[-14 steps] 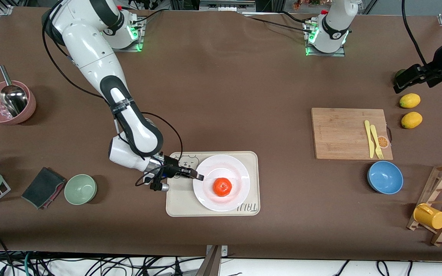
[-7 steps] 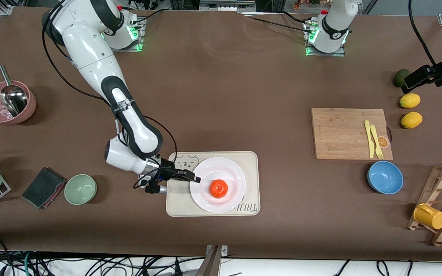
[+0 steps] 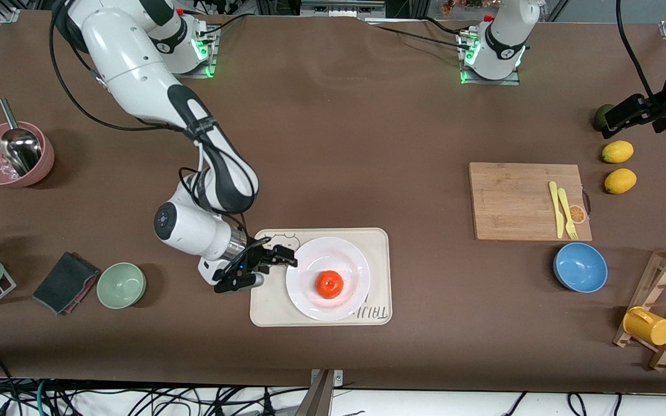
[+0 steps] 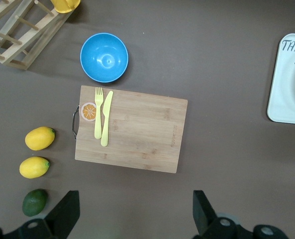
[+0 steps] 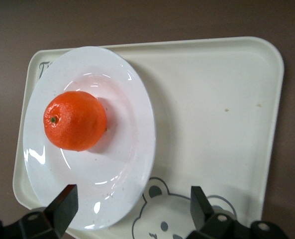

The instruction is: Place orange and plate with both arms

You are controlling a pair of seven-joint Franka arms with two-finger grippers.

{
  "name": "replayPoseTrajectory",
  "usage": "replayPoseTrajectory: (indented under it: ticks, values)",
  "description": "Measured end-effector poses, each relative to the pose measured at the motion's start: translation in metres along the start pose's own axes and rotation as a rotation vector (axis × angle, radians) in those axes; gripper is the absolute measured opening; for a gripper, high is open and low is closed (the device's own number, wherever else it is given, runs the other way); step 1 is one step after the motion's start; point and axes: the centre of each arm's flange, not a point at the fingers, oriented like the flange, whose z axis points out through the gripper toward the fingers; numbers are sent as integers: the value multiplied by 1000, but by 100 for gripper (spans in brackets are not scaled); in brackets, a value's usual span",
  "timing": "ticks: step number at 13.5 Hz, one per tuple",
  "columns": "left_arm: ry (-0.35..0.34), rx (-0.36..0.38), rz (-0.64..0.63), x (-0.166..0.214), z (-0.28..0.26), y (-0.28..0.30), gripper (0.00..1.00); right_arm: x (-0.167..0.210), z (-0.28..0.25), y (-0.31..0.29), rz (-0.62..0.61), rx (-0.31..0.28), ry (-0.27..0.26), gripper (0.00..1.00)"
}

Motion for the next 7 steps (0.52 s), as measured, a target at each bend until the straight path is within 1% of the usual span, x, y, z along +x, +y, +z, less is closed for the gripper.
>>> replayPoseTrajectory:
  ticks: [2,4,6,7]
  values:
    - [-4,1,3,-1,0,1,100,2,-36,5,-102,-128,-90,100]
    - [-15,2,3,-2,1,1,100,2,-90,8,-182,-268,-191,100]
    - [-17,2,3,-2,1,1,100,-4,-154,10,-194,-372,-284,100]
    - [-17,2,3,-2,1,1,100,-7,-192,12,-179,-411,-310,100]
